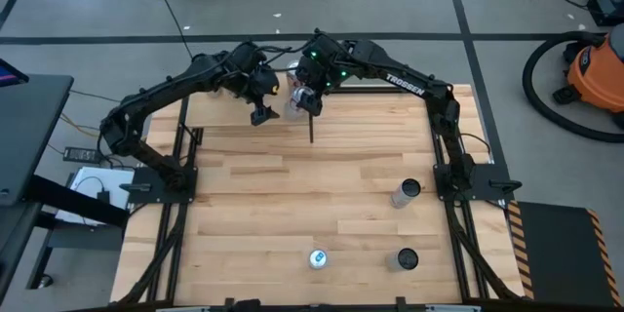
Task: Place canned beverage on shelf
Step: Put the red-silver soda can on the shelf aligned with the other red-silver soda can
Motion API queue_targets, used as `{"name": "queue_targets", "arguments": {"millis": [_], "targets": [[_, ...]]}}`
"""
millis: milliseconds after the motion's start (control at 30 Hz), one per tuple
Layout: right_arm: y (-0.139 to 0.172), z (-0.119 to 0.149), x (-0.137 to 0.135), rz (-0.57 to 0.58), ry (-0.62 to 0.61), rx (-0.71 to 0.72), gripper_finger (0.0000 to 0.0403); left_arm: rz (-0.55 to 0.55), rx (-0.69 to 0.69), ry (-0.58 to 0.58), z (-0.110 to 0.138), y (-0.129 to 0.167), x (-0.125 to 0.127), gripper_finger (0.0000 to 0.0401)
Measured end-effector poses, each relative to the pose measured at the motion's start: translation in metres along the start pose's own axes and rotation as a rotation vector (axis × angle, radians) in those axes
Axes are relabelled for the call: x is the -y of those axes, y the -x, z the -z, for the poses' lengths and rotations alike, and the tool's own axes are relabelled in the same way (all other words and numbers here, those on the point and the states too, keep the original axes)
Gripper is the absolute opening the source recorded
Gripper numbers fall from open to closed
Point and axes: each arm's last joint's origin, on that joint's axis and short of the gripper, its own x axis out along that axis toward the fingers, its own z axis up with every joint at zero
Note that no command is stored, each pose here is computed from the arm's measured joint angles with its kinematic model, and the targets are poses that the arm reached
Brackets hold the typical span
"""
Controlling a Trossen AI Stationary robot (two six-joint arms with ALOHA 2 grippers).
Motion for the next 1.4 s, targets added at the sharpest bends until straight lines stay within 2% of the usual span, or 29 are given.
{"name": "queue_targets", "arguments": {"millis": [300, 633, 767, 1033, 1233, 1400], "targets": [[0.0, -0.001, -0.001, -0.013, 0.007, 0.013, 0.0305, 0.007, 0.1, -0.037, 0.009, -0.025, -0.003, 0.0389], [0.0, -0.002, -0.001, 0.006, 0.005, 0.021, 0.0305, 0.052, 0.119, -0.026, 0.013, -0.04, -0.002, 0.0389], [0.0, -0.001, 0.0, 0.01, 0.002, 0.011, 0.0305, 0.055, 0.121, -0.023, 0.012, -0.04, -0.001, 0.0389], [0.0, -0.001, 0.0, 0.016, 0.0, 0.005, 0.0305, -0.018, 0.107, 0.01, 0.017, -0.037, -0.014, 0.0389], [0.0, -0.001, 0.0, 0.016, 0.002, 0.004, 0.0305, 0.009, 0.113, 0.076, 0.017, -0.037, -0.014, 0.0389], [0.0, -0.001, 0.0, 0.016, 0.002, 0.005, 0.0305, 0.041, 0.119, 0.071, 0.017, -0.037, -0.012, 0.0389]]}}
